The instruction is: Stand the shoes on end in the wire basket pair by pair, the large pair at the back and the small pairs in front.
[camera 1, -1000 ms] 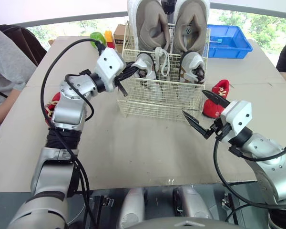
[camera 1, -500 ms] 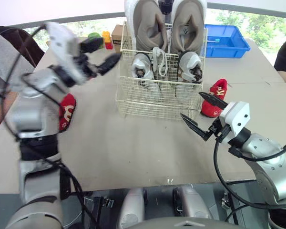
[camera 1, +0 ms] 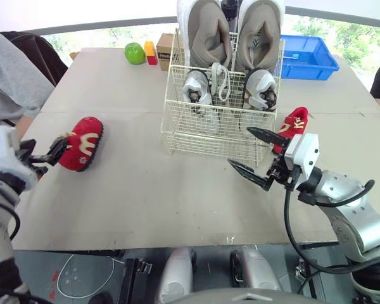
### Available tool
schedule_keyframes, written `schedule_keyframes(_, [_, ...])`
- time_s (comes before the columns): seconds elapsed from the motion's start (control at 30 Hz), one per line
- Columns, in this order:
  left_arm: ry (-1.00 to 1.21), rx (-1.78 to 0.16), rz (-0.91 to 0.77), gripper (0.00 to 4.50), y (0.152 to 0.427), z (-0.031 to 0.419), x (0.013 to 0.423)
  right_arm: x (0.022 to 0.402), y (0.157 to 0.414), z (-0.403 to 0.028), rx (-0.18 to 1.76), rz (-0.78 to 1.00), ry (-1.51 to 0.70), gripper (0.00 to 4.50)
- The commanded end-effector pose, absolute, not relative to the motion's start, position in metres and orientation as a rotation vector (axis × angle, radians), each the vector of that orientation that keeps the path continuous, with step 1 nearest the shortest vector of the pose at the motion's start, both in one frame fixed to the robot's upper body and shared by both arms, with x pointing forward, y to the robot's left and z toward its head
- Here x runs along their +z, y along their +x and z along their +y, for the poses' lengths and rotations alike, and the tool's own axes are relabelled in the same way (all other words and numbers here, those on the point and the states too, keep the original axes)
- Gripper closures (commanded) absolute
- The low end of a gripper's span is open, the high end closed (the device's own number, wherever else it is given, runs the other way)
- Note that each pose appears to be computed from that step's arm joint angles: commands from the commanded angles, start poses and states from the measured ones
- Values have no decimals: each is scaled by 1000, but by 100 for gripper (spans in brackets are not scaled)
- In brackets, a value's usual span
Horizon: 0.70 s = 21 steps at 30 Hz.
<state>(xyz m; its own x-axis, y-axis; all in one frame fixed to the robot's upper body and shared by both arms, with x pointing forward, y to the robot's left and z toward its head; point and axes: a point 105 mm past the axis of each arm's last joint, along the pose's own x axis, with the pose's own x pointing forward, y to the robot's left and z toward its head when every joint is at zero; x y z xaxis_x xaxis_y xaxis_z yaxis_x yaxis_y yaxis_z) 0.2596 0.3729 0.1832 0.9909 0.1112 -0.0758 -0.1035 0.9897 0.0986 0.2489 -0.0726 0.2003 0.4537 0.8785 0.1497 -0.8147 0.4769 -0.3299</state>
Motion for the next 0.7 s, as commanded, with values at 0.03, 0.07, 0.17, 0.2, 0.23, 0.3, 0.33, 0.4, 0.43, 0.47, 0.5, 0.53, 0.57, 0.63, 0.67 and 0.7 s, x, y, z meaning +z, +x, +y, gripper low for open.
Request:
schedule_keyframes(0.03, [116,59,48,51,248,365,183,207,231,-67,1172,-334,-231,53])
schedule_keyframes(0.07, [101,57,53,51,248,365,178,205,229,-66,1191,-323,-237,53])
schedule_keyframes(0.17, [85,59,107,51,251,369,156,201,226,-69,1220,-291,-255,53])
schedule_keyframes(0.2, [90,45,123,51,253,368,150,200,226,-70,1222,-287,-261,53])
schedule_keyframes(0.23, [96,30,131,51,255,366,146,200,226,-71,1219,-285,-265,53])
schedule_keyframes(0.3, [97,13,132,51,260,365,142,200,227,-73,1213,-282,-276,53])
schedule_keyframes(0.33, [96,5,130,51,261,364,141,200,227,-73,1211,-280,-280,53])
schedule_keyframes(0.4, [89,1,127,51,264,361,138,200,226,-75,1204,-276,-286,53])
schedule_keyframes(0.43, [85,4,126,51,265,359,136,200,226,-77,1201,-273,-289,53])
schedule_keyframes(0.47, [82,17,121,51,266,358,135,199,226,-77,1198,-270,-293,53])
schedule_keyframes(0.5, [92,57,114,51,265,359,134,199,225,-78,1195,-268,-294,53])
schedule_keyframes(0.53, [100,86,108,51,265,359,134,199,224,-78,1193,-268,-294,53])
schedule_keyframes(0.57, [98,113,89,51,264,358,135,199,224,-79,1190,-267,-295,53])
schedule_keyframes(0.63, [121,153,48,51,264,354,139,199,224,-79,1184,-265,-295,53])
schedule_keyframes(0.67, [114,168,28,51,265,352,141,199,224,-80,1182,-264,-295,53])
schedule_keyframes(0.7, [127,186,22,51,266,350,142,199,224,-79,1181,-263,-295,53])
